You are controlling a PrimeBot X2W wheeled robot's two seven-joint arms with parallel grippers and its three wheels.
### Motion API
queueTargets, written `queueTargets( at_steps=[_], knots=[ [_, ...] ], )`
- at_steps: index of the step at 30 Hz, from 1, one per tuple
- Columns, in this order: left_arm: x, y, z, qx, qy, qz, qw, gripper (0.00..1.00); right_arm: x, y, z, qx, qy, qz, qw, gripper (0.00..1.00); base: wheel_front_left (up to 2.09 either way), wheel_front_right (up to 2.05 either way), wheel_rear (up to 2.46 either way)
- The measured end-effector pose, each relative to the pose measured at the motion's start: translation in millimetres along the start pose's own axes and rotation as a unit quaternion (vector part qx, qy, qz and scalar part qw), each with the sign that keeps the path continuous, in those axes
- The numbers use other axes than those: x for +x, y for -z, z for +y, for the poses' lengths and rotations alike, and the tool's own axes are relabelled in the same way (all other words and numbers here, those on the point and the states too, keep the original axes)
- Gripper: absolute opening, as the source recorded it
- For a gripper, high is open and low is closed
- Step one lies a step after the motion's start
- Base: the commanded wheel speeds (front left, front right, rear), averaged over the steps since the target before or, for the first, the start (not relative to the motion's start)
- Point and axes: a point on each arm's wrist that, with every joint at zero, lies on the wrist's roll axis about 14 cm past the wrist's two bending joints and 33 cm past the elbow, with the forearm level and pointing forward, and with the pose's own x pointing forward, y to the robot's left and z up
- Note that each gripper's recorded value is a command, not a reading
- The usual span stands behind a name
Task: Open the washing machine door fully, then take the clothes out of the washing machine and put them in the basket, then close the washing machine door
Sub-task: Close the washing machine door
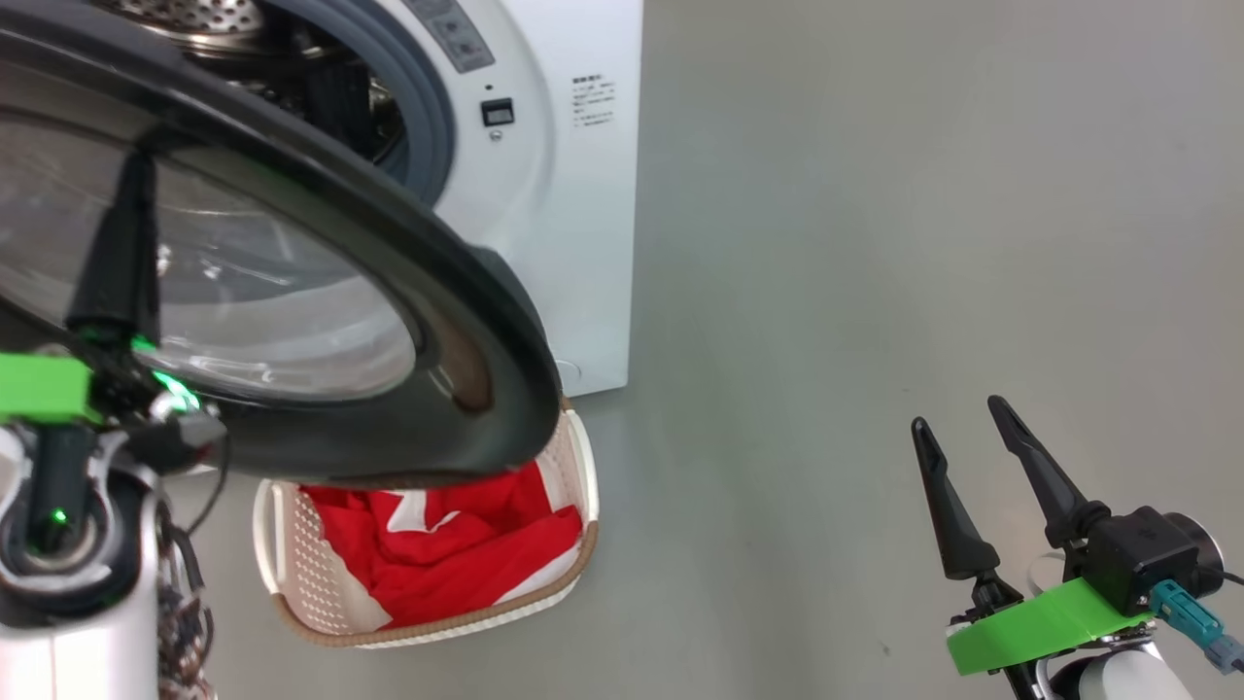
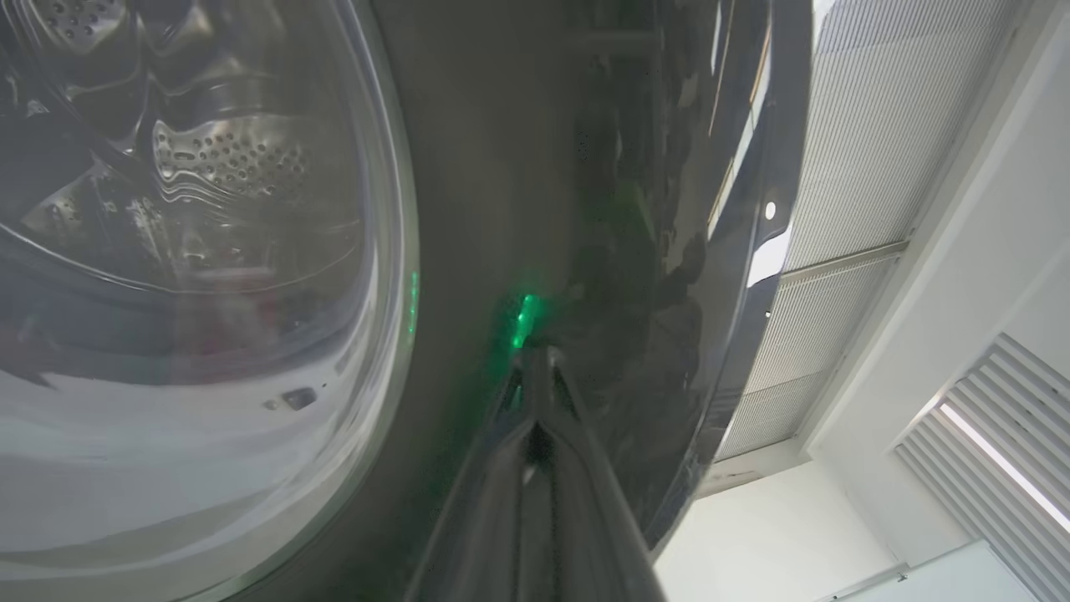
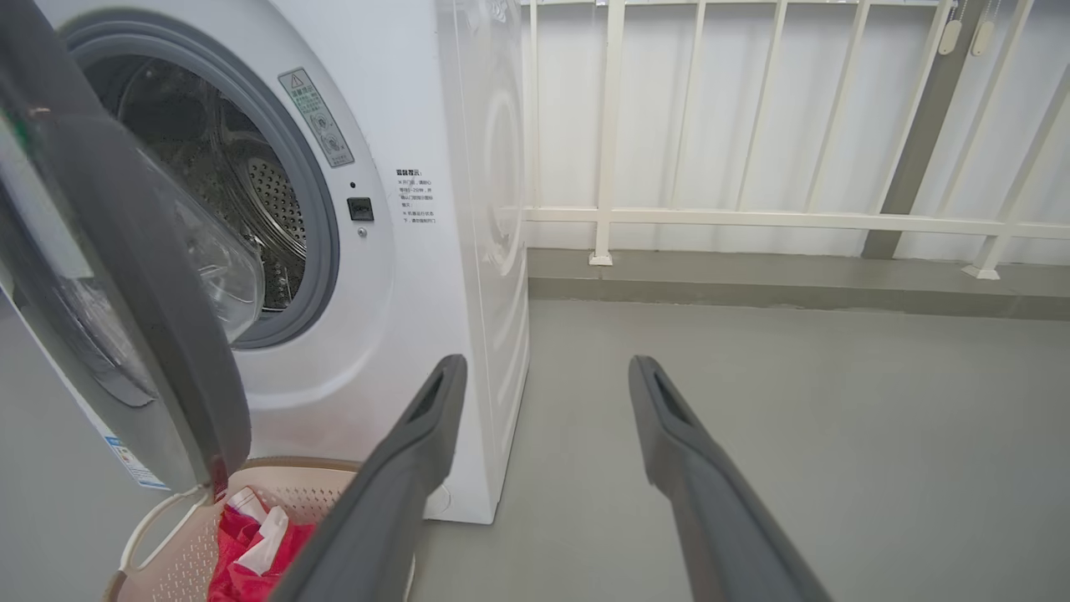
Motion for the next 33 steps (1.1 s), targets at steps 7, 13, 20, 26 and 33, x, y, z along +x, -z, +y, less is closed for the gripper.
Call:
queueTargets(
  at_steps=[7,13,20,26,33],
  knots=[
    [24.3,1.5,-0.1,-0.011,0.012,-0.003,1.000,0.00,2.1,-0.2,-9.1,0.001,0.014,0.000,1.000,1.00,0.00,0.00,0.00],
    [38.2,3.4,6.7,-0.008,0.013,0.003,1.000,0.00,1.0,5.6,-13.6,0.001,0.023,0.008,1.000,1.00,0.00,0.00,0.00],
    [42.5,2.4,4.7,-0.014,0.029,0.003,0.999,0.23,8.1,3.9,-12.2,0.002,0.020,0.004,1.000,1.00,0.00,0.00,0.00],
    [32.6,-2.9,-12.7,0.008,0.062,0.001,0.998,1.00,10.7,0.7,-6.2,0.005,0.011,-0.002,1.000,1.00,0.00,0.00,0.00],
    [-3.8,-18.8,-3.2,0.240,0.054,-0.029,0.969,1.00,13.4,-6.9,3.2,0.008,-0.002,-0.014,1.000,1.00,0.00,0.00,0.00]
  ],
)
